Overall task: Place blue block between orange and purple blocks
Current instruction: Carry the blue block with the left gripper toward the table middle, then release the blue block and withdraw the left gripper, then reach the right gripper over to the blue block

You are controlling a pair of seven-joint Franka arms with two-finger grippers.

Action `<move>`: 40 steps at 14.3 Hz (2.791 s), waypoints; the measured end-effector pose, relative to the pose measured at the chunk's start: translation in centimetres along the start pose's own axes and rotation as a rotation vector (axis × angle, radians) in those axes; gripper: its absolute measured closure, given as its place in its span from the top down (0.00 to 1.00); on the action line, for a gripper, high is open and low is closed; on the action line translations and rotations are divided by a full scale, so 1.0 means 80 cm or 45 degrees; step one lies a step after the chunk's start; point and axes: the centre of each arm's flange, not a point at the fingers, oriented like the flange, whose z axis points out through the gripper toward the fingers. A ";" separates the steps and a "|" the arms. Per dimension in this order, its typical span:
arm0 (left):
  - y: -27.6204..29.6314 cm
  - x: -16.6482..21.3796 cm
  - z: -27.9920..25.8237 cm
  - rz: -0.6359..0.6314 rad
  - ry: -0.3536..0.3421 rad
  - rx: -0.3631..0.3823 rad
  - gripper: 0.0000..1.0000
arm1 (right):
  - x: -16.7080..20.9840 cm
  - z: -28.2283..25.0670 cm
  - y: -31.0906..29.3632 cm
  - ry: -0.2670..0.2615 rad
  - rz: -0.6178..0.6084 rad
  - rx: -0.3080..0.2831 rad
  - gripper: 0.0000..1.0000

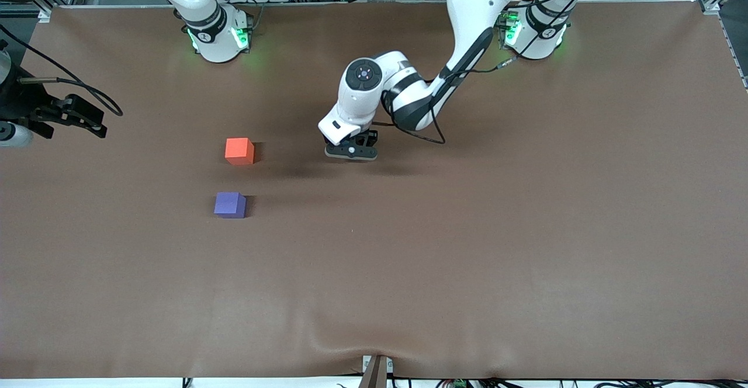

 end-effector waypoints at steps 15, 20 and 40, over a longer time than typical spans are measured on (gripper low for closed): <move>-0.302 0.201 -0.355 -0.159 0.053 0.303 1.00 | 0.001 0.002 0.000 -0.004 0.000 0.003 1.00; -0.529 0.218 -0.505 -0.010 0.031 0.291 1.00 | 0.054 0.096 -0.024 -0.087 -0.043 0.011 1.00; -0.573 0.118 -0.630 0.163 -0.016 0.287 1.00 | 0.101 0.420 -0.364 -0.041 0.114 0.114 1.00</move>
